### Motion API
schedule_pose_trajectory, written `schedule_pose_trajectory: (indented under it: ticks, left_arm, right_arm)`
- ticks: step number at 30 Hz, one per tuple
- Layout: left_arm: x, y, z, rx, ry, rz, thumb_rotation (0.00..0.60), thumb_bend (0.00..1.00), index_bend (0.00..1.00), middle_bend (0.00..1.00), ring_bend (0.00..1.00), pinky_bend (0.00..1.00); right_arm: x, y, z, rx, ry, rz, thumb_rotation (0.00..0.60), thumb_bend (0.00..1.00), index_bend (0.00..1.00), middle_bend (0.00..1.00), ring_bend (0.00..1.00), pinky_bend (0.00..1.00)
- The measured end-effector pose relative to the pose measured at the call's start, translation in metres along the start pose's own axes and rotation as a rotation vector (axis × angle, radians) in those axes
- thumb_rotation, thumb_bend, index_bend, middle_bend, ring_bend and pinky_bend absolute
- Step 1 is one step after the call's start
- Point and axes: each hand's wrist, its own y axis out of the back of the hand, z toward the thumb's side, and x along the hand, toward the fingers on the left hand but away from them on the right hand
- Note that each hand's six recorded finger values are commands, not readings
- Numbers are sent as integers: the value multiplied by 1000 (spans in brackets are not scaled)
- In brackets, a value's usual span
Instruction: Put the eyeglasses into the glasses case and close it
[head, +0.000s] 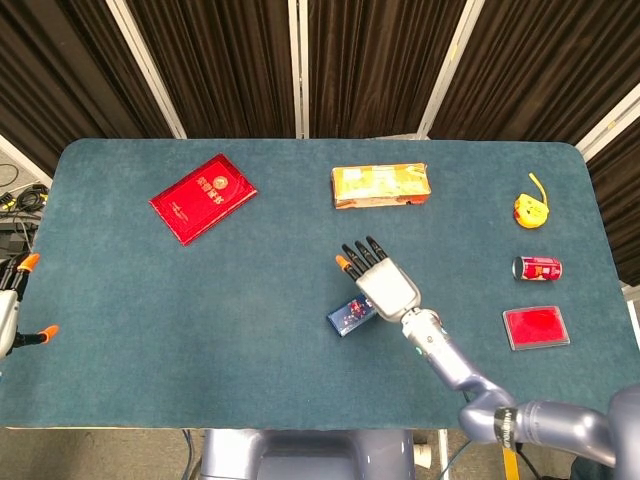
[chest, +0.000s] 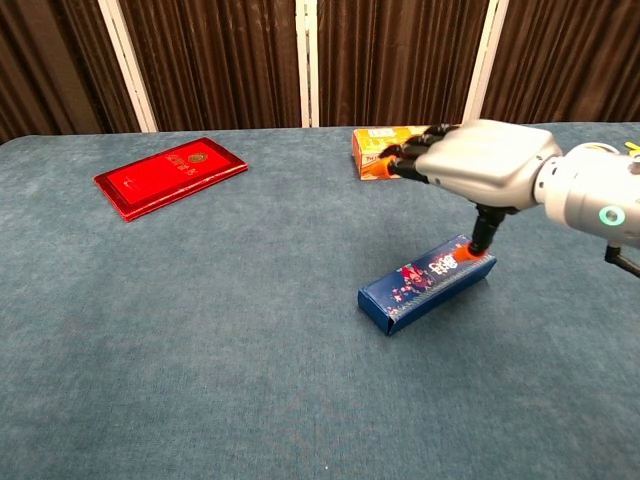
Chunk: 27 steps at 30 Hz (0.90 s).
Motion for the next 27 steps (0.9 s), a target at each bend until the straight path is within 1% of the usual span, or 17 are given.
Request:
schedule_pose_trajectory:
  ticks: [4, 7, 10, 14, 16, 18, 20, 27]
  left_arm:
    - [-1, 0, 2, 2, -4, 3, 600, 0, 0, 0, 0, 0]
    - [-2, 0, 2, 3, -4, 3, 600, 0, 0, 0, 0, 0]
    - [-1, -1, 2, 5, -3, 1, 600, 0, 0, 0, 0, 0]
    - [0, -2, -1, 9, 3, -2, 600, 0, 0, 0, 0, 0]
    - [1, -2, -2, 11, 7, -5, 600, 0, 0, 0, 0, 0]
    - [2, -3, -3, 11, 9, -6, 600, 0, 0, 0, 0, 0]
    - [3, -3, -4, 13, 12, -9, 600, 0, 0, 0, 0, 0]
    - [3, -4, -3, 16, 15, -10, 600, 0, 0, 0, 0, 0]
  right_arm:
    - [5, -5, 2, -24, 57, 85, 600, 0, 0, 0, 0, 0]
    - [4, -10, 5, -49, 85, 118, 600, 0, 0, 0, 0, 0]
    - [1, -18, 4, -51, 106, 145, 600, 0, 0, 0, 0, 0]
    - [-6, -25, 0, -40, 116, 157, 600, 0, 0, 0, 0, 3]
    - [-8, -27, 0, -45, 124, 154, 600, 7, 5, 11, 0, 36]
    - [-10, -28, 3, -53, 139, 148, 600, 21, 27, 49, 0, 91]
    - [-11, -30, 4, -56, 152, 146, 600, 28, 50, 80, 3, 117]
    - [-16, -40, 7, -44, 189, 144, 600, 64, 136, 146, 44, 148]
